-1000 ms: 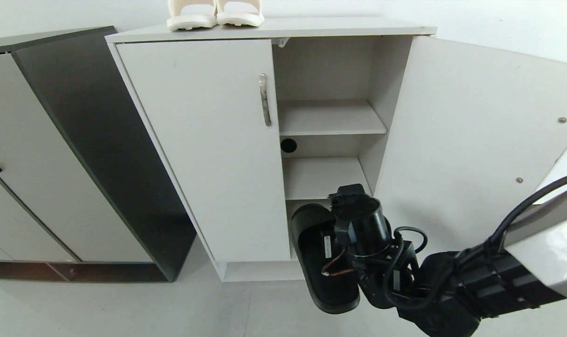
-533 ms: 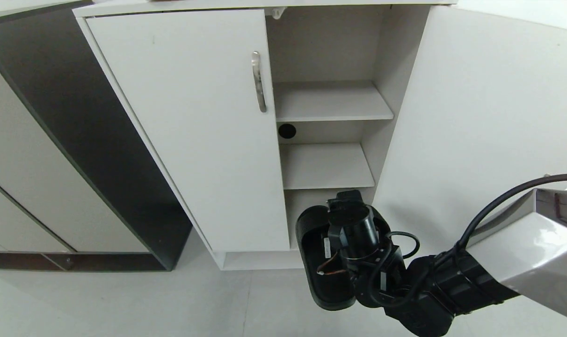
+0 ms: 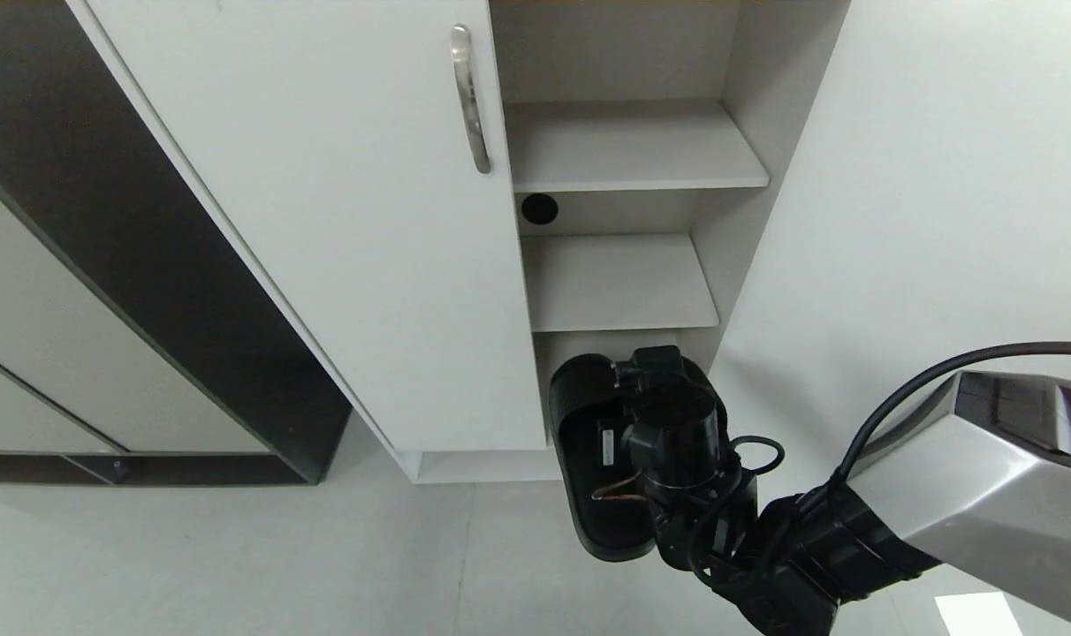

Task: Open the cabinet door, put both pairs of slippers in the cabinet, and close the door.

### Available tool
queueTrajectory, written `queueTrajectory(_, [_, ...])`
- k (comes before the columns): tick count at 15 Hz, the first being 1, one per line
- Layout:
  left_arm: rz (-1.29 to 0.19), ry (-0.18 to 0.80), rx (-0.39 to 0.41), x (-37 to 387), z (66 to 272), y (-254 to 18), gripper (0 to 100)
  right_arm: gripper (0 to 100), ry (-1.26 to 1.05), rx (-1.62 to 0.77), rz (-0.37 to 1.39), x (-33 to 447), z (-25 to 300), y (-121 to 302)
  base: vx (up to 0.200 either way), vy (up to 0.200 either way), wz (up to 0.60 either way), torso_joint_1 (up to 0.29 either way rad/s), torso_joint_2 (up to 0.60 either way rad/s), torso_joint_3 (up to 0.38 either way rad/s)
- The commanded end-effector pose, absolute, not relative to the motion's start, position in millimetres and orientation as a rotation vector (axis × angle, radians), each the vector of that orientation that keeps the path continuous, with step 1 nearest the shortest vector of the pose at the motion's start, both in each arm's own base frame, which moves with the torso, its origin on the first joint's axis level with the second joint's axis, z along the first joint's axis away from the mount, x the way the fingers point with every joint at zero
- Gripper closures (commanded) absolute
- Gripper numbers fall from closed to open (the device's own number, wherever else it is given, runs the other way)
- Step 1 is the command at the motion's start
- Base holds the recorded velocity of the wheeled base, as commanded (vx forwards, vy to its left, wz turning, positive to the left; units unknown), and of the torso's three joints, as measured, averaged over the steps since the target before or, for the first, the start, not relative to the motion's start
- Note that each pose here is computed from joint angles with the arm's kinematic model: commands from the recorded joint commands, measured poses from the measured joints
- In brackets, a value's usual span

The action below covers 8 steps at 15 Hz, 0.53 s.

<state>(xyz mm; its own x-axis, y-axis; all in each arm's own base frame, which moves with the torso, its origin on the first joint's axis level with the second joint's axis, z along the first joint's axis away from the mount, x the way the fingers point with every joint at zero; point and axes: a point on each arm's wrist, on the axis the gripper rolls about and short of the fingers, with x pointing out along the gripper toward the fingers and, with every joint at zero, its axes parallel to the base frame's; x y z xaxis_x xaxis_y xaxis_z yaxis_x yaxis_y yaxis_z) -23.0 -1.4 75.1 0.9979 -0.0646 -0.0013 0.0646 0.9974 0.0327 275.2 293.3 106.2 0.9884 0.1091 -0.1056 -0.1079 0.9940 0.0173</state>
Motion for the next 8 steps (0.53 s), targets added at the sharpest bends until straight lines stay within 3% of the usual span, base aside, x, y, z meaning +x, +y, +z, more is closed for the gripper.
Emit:
queueTrajectory(1, [-0.064,0.002,0.032,-22.8,75.2,-1.4,100,100,0.067,0.010,0.106,275.6,106.5,291.6,0.000,0.000,0.00,0.000,0.00,0.000])
queueTrajectory(8, [-0.064,0.002,0.034,-22.8,75.2,-1.4,100,100,0.013,-0.015,0.103,279.1,98.0,288.2,0.000,0.000,0.00,0.000,0.00,0.000])
